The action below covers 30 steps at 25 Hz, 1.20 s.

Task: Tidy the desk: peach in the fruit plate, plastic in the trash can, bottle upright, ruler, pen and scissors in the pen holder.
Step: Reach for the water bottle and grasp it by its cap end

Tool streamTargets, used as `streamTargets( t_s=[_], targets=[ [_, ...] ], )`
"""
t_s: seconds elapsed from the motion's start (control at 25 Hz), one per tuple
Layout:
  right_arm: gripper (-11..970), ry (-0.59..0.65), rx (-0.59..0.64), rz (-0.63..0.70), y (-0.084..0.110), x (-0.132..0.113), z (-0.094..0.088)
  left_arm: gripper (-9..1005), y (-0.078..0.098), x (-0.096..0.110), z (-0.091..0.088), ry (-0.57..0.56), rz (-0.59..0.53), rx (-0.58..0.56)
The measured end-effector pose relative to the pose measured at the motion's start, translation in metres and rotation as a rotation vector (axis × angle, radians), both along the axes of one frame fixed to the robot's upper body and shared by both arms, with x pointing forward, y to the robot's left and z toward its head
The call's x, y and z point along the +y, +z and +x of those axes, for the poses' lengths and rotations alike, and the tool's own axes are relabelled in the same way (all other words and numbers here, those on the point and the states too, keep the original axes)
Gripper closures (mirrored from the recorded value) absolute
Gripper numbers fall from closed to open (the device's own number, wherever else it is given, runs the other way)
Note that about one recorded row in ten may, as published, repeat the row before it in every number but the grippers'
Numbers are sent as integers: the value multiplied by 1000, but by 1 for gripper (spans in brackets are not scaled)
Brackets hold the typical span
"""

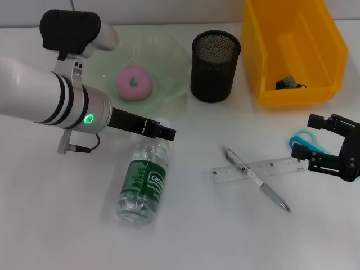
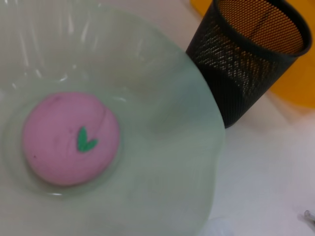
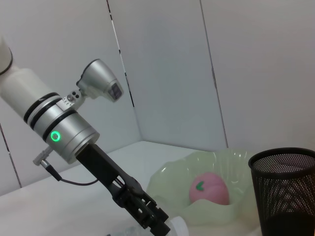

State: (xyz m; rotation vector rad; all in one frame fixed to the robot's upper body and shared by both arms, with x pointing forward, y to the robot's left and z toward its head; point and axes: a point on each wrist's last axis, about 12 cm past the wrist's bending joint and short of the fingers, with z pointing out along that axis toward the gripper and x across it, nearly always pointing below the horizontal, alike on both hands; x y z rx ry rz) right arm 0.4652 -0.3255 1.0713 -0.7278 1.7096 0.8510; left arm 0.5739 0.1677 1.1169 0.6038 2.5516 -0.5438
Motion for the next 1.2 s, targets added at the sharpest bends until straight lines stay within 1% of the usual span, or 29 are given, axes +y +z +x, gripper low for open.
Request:
streamTargets(
  t_s=[0.44,0.52,0.56,0.64,0.88,1.2],
  targets=[
    [115,4,18,0,-3,2,2,142,-2,0,4,10,-1,-9],
    [115,2,19,-2,-4,2,2,143,-3,-1,4,11,-3,-6],
    [115,1,20,-2,-4,2,2,144,-8,-2,5,11,-7,13],
    [115,0,20,-2,-4,2,2,145,-10,-2,6,11,-3,18],
    [115,-1,27,4,-5,2,1,150,-12,-3,7,13,-7,12],
    [115,-1,34,9,-7,3,1,224,-17,-5,9,1,-34,26]
  ],
)
